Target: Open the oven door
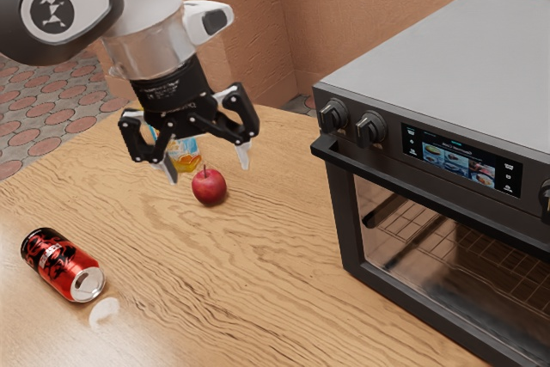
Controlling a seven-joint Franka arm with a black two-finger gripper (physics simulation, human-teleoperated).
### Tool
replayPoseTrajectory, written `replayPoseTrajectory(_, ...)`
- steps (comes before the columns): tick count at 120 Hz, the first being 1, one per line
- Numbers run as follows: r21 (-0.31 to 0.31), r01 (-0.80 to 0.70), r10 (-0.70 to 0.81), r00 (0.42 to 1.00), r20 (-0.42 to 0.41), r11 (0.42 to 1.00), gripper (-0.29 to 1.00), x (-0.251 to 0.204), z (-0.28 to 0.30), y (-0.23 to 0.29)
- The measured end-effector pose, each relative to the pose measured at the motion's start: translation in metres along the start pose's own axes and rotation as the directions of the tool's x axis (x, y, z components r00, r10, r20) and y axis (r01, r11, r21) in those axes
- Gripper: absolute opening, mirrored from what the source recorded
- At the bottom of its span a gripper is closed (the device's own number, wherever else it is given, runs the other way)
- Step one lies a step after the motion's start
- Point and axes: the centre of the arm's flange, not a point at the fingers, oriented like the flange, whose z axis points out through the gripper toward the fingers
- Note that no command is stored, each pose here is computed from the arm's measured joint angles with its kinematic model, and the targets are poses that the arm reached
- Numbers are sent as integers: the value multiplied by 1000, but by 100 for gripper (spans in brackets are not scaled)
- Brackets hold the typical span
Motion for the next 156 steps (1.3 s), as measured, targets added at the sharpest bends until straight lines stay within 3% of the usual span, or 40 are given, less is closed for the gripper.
replayPoseTrajectory(15, -43, -24, 23, 999, -30, 999, 70, -40, -27, -23)
replayPoseTrajectory(32, -100, 58, -67, 993, -95, 993, 70, -65, -7, -105)
replayPoseTrajectory(51, -349, 25, -60, 994, -90, 937, 70, -116, 13, -44)
replayPoseTrajectory(70, -504, 78, -93, 996, -5, 860, 70, -131, 13, -4)
replayPoseTrajectory(87, -507, 135, -149, 989, 14, 852, 70, -131, 35, 31)
replayPoseTrajectory(99, -507, 133, -169, 985, -25, 852, 70, -136, 42, 61)
replayPoseTrajectory(123, -571, 186, -242, 970, -22, 800, 70, -143, 26, 66)
replayPoseTrajectory(156, -563, 287, -334, 942, 20, 775, 70, -135, 43, 92)
